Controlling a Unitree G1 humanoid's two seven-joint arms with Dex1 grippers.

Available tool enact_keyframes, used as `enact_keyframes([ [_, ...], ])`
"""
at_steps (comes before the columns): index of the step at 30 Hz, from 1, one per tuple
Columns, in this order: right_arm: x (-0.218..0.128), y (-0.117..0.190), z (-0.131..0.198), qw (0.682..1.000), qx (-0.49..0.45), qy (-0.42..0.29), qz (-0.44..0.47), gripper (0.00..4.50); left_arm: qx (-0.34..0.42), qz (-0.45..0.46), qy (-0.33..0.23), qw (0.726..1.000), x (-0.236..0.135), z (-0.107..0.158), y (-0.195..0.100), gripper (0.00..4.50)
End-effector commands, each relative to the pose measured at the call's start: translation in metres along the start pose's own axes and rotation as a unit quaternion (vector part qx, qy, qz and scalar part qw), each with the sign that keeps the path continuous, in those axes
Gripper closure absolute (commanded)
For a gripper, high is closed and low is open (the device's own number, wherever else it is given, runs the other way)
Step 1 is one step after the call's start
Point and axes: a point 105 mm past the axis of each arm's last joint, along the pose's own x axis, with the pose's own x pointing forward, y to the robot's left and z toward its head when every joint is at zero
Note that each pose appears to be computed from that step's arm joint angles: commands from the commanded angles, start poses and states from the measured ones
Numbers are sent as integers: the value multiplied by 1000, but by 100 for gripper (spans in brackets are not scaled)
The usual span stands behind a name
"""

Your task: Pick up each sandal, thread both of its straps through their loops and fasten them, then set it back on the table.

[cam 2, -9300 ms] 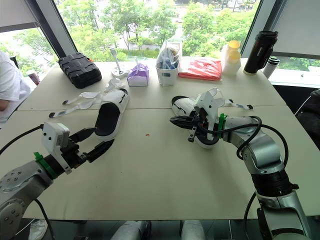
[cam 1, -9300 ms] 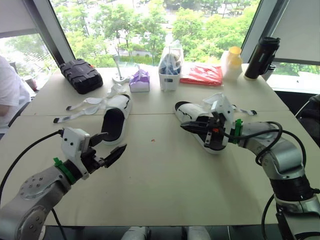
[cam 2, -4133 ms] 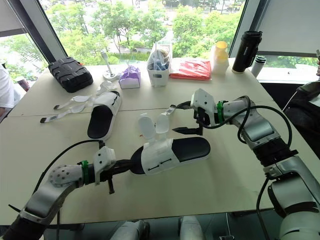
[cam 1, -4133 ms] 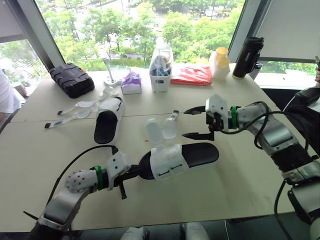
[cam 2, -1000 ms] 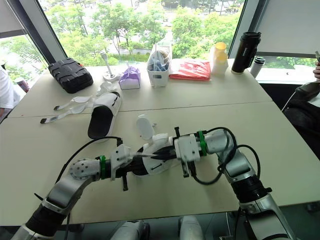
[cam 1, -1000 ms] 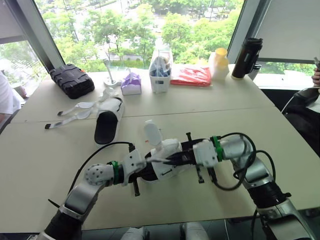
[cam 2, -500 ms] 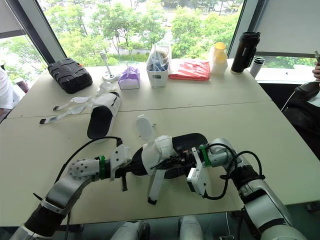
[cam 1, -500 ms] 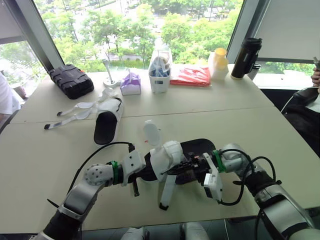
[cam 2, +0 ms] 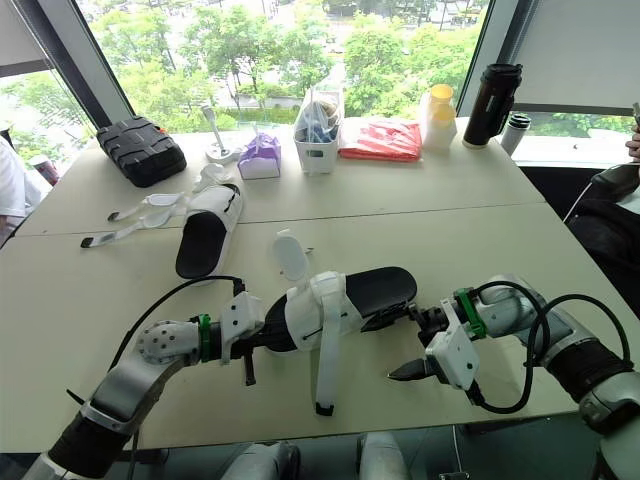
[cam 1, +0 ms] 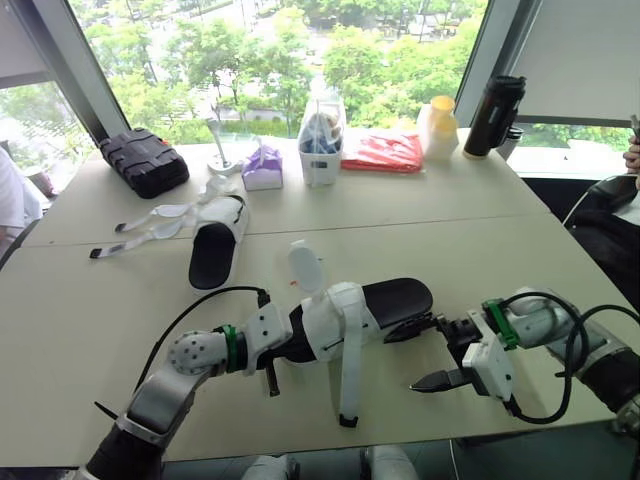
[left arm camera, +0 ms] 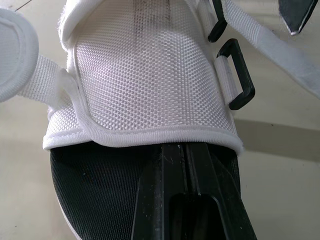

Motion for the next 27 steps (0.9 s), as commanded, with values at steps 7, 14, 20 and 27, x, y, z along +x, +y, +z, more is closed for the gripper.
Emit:
enact_keyframes([
  [7, -5, -15, 10, 893, 449, -29, -19, 2, 3, -52, 18, 999, 16, -12, -21, 450],
  [14, 6, 4, 21, 783, 619, -40, 36, 2, 19, -61, 21, 998, 18, -11, -26, 450],
  [20, 27, 7, 19, 728, 682, -54, 38, 2, 24, -63, 25, 997, 17, -12, -27, 450],
  [27, 52, -4, 25, 662, 741, -102, 40, 2, 24, -65, 25, 997, 18, -12, -31, 450],
])
